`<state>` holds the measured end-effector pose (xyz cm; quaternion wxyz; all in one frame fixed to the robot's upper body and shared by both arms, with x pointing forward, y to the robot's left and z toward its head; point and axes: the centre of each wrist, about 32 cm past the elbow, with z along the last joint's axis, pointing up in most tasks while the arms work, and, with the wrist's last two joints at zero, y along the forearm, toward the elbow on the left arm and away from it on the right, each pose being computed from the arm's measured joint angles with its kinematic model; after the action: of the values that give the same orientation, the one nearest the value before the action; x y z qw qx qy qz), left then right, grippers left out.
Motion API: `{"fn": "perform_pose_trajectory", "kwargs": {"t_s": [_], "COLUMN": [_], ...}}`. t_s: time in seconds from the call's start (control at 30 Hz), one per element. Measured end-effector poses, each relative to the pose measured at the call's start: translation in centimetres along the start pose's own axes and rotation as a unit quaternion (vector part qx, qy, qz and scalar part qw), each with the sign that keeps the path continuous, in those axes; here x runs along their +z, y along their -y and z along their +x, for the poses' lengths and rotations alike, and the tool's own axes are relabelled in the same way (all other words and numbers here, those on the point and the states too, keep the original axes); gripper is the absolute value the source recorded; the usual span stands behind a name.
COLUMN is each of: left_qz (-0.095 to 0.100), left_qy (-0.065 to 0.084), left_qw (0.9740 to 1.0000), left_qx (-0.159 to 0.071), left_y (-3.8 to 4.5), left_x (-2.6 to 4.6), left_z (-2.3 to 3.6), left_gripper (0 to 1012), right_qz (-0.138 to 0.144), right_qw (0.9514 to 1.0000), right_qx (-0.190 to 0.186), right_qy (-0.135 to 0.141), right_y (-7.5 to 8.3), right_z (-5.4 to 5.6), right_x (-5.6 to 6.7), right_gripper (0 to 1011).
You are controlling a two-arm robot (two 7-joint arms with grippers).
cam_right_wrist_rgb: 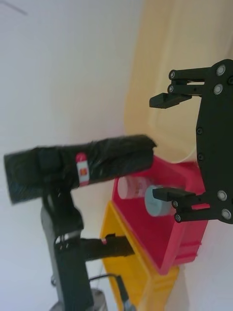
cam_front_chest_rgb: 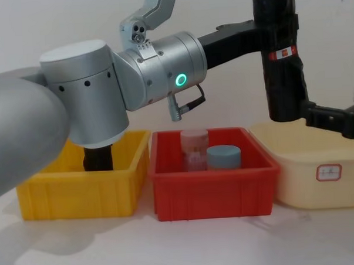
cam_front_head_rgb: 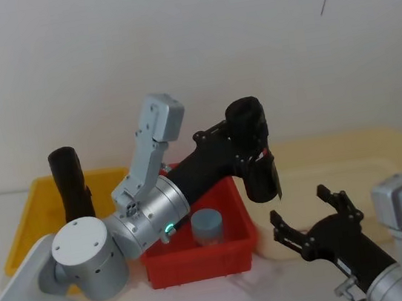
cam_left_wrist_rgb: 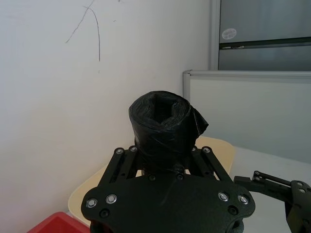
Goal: Pick up the garbage bag with the one hand and transfer it to the other hand.
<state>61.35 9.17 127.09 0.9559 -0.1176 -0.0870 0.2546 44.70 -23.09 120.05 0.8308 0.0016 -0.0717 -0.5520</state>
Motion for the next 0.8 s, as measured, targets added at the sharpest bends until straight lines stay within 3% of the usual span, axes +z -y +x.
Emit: {"fn": "perform_pose_trajectory", "kwargs": {"t_s": [0.3,0.8], "left_qz": [0.002,0.003], "left_qy": [0.001,0.001], "left_qw": [1.0000,1.0000], "left_qx": [0.000,0.000], "left_y": [0.07,0.11], "left_x": [-0.04,-0.08], "left_z": [0.03,0.04], "left_gripper": [367,367], "right_qz": [0.005,0.008], "right_qw": [0.9996,0.9991], "right_qx": [0.023,0.041], "right_qy": [0.013,0.011], "right_y": [-1.4,-3.9], "right_z": [-0.2,0.1], "right_x": [0.4,0.2], "right_gripper": [1000,1000]}}
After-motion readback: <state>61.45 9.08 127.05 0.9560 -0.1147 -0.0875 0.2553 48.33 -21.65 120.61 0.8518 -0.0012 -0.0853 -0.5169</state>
